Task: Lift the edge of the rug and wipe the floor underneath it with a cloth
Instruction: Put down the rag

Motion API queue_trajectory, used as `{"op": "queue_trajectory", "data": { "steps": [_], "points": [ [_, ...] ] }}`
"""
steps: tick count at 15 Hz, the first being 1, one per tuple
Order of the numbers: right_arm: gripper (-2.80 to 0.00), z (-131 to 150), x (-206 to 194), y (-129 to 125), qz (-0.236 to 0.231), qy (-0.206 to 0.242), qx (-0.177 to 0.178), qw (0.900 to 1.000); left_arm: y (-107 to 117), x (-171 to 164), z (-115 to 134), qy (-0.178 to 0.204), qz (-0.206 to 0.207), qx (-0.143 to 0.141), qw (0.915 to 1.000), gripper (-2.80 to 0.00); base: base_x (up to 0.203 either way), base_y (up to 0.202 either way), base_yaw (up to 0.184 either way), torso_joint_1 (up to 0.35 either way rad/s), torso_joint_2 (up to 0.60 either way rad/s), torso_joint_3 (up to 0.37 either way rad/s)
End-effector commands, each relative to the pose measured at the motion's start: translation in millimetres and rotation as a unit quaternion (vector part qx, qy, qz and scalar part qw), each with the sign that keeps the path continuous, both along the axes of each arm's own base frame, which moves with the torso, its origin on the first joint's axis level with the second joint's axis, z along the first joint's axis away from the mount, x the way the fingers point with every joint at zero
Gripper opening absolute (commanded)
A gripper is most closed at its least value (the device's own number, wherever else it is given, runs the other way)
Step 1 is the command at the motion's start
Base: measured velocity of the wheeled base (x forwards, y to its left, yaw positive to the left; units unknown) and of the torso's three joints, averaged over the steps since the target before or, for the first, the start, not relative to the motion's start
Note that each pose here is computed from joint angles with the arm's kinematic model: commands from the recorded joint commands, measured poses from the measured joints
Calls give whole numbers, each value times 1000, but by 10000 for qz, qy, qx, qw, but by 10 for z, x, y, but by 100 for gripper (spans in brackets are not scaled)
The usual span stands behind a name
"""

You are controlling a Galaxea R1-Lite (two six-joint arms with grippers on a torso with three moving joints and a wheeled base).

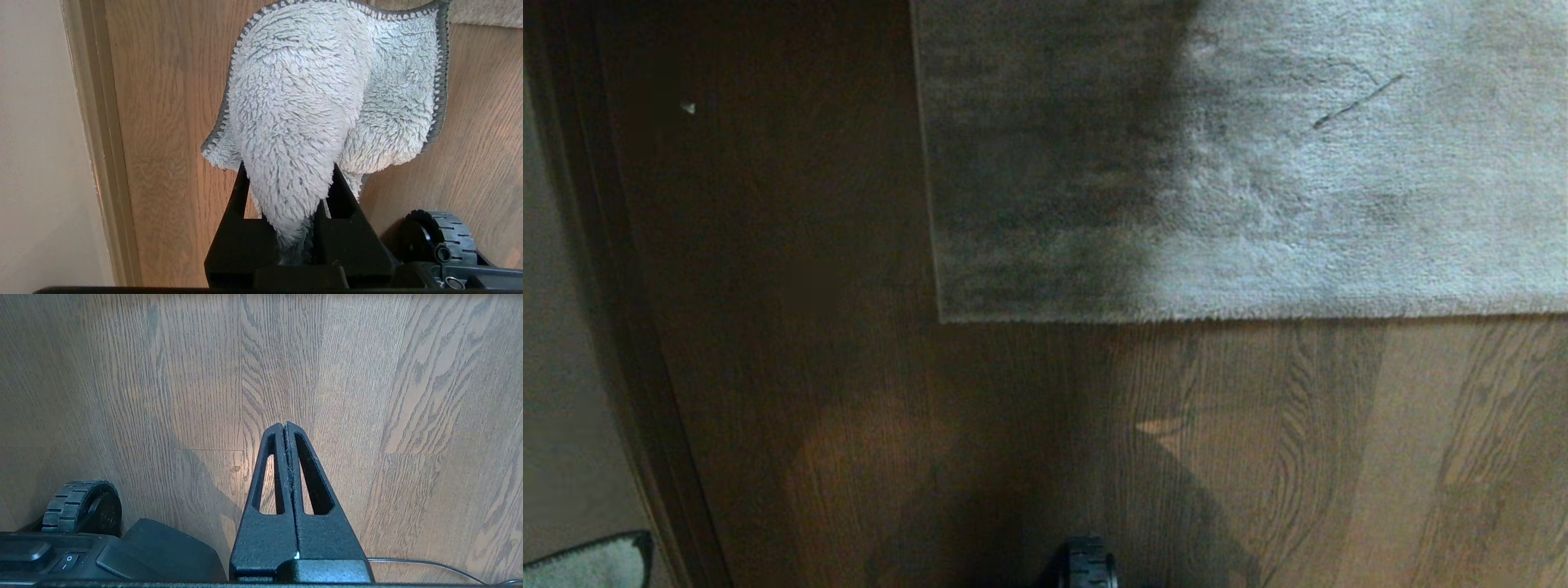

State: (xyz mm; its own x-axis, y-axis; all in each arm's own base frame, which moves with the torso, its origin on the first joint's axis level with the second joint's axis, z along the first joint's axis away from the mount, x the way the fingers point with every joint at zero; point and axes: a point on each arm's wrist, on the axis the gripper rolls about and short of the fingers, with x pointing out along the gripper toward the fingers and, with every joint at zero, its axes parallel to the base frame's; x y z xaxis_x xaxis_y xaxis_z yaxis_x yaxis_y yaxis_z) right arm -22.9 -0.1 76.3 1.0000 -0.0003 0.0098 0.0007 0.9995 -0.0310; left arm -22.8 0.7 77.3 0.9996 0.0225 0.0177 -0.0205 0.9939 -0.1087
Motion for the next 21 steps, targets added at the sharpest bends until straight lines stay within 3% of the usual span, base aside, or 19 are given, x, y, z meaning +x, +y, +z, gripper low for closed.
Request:
{"op": "queue_trajectory", "data": {
  "steps": [1, 5, 11, 16, 21],
  "points": [
    [-280, 0, 1, 0, 2, 8, 1, 10000, 0, -2, 3, -4, 5, -22, 10000, -280, 0, 0, 0, 0, 0, 0],
    [-280, 0, 1, 0, 2, 11, -3, 10000, -6, 37, 127, 273, -124, 107, 9995, -280, 0, 0, 0, 0, 0, 0],
    [-280, 0, 1, 0, 2, 11, -6, 10000, -21, 308, 348, 1211, -646, 98, 9905, -280, 0, 0, 0, 0, 0, 0],
    [-280, 0, 1, 0, 2, 10, -6, 10000, -56, 767, 477, 1833, -662, -22, 9808, -280, 0, 0, 0, 0, 0, 0],
    [-280, 1, 1, 0, 2, 5, 2, 10000, -57, 1319, 502, 1952, -474, -48, 9796, -280, 0, 0, 0, 0, 0, 0]
  ]
}}
